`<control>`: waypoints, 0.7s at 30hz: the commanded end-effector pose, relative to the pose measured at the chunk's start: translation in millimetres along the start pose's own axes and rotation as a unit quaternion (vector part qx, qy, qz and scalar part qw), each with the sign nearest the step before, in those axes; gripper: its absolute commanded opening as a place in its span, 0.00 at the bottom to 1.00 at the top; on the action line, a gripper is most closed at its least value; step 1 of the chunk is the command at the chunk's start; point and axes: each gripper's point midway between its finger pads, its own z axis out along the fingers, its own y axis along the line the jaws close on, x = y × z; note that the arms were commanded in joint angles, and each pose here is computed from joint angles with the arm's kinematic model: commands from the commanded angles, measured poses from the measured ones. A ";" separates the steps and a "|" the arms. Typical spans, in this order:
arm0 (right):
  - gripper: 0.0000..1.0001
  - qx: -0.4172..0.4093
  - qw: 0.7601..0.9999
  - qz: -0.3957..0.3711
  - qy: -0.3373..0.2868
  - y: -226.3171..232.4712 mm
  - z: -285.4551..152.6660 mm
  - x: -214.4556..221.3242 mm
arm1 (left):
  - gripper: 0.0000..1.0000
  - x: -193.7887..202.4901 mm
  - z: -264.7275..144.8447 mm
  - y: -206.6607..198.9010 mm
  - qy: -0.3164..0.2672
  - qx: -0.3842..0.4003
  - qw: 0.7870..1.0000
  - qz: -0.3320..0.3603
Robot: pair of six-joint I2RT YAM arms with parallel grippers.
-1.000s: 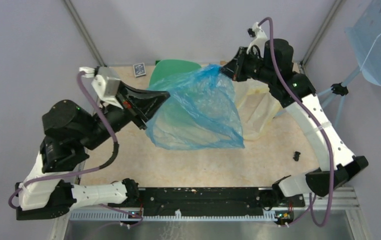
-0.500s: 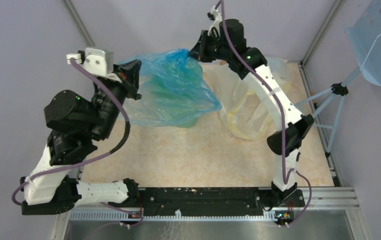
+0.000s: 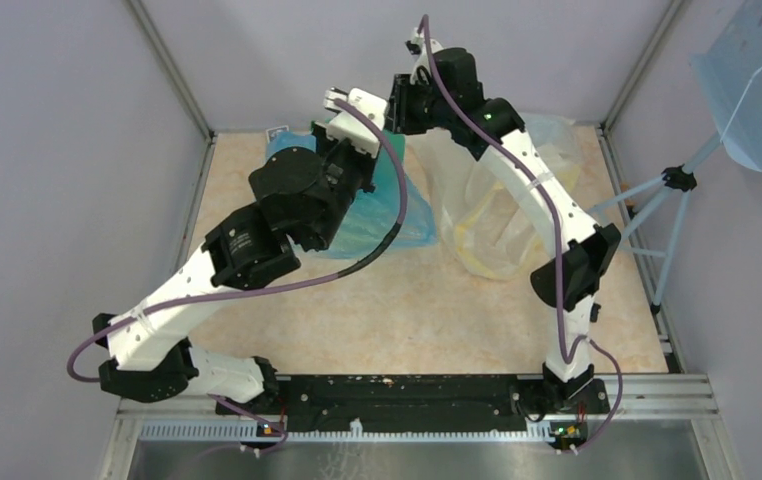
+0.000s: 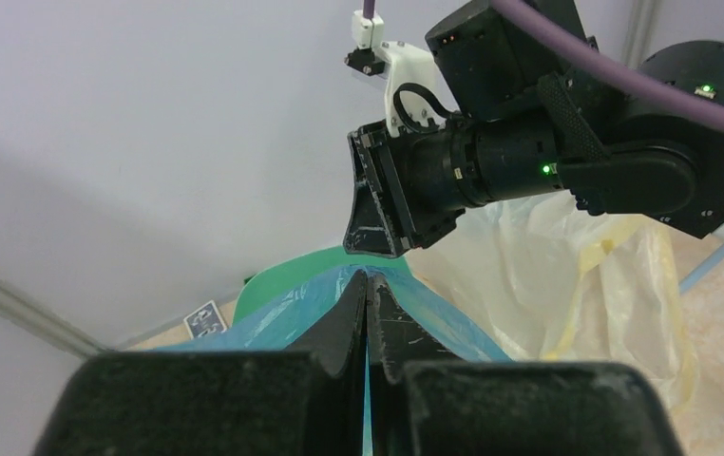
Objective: Put the trash bags into the trash bin
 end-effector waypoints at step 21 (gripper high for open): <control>0.54 0.005 0.992 -0.107 -0.067 5.9 -178.7 2.3 | 0.00 9.2 59.2 18.2 0.023 0.052 0.985 -0.160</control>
